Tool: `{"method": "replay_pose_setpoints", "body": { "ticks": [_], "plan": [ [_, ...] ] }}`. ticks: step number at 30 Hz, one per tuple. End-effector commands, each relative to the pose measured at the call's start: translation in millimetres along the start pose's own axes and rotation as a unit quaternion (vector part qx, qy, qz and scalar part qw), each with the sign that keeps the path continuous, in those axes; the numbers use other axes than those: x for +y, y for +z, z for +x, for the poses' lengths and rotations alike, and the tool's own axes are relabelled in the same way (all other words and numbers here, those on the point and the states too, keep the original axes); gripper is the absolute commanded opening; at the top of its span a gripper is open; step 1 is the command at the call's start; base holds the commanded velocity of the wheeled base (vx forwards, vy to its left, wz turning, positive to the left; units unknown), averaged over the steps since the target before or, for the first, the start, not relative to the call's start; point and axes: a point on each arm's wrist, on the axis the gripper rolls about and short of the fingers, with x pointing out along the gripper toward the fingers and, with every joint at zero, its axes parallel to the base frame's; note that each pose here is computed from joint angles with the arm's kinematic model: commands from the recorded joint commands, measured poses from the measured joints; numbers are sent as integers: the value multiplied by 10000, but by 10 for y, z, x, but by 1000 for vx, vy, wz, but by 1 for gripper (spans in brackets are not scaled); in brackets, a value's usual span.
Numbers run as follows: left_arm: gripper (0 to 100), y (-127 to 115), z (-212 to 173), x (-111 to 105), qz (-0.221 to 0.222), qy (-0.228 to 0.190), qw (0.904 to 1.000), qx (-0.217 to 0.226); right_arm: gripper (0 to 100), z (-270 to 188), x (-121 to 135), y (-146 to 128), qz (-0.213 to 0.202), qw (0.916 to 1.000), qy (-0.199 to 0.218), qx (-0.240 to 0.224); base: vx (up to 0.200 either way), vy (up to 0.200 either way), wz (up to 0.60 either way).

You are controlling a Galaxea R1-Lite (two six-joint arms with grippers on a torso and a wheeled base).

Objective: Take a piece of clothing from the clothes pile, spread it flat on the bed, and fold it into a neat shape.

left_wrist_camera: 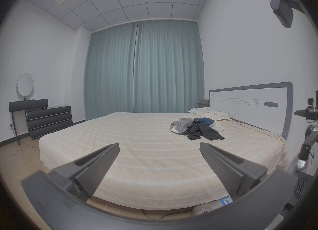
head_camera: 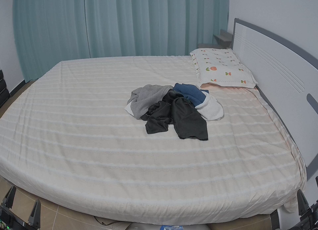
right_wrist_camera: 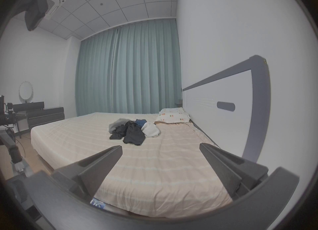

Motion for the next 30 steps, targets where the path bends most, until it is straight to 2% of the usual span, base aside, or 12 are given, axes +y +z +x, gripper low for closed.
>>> {"method": "replay_pose_setpoints", "body": {
  "ticks": [1,2,3,6,10,12,16,19,21,27,30],
  "plan": [
    [100,-53,-1,0,3,2,10000,-1,100,87,8,647,-169,9997,183,-13,0,0,0],
    [100,-53,-1,0,-5,2,10000,-1,100,216,12,631,-275,9981,350,424,0,0,0],
    [100,-53,-1,0,3,2,10000,-1,100,283,13,625,-267,9970,402,598,0,0,0],
    [100,-53,-1,0,3,2,10000,-1,100,588,21,596,-37,9884,518,1428,0,0,0],
    [100,-53,-1,0,3,2,10000,-1,100,882,56,592,28,9779,753,1953,0,0,0],
    [100,-53,-1,0,3,2,10000,-1,100,1206,112,587,27,9666,910,2397,0,0,0],
    [100,-53,-1,0,3,2,10000,-1,100,1778,180,529,210,9507,865,2970,0,0,0],
    [100,-53,-1,0,3,2,10000,-1,100,2213,249,406,299,9412,813,3265,0,0,0],
    [100,-53,-1,0,-5,2,10000,-1,100,2482,287,317,368,9391,740,3336,0,0,0],
    [100,-53,-1,0,3,2,10000,-1,100,3246,584,10,645,9431,379,3241,0,0,0],
    [100,-53,-1,0,3,2,10000,-1,100,3665,864,-170,812,9439,235,3191,0,0,0]
  ]
}}
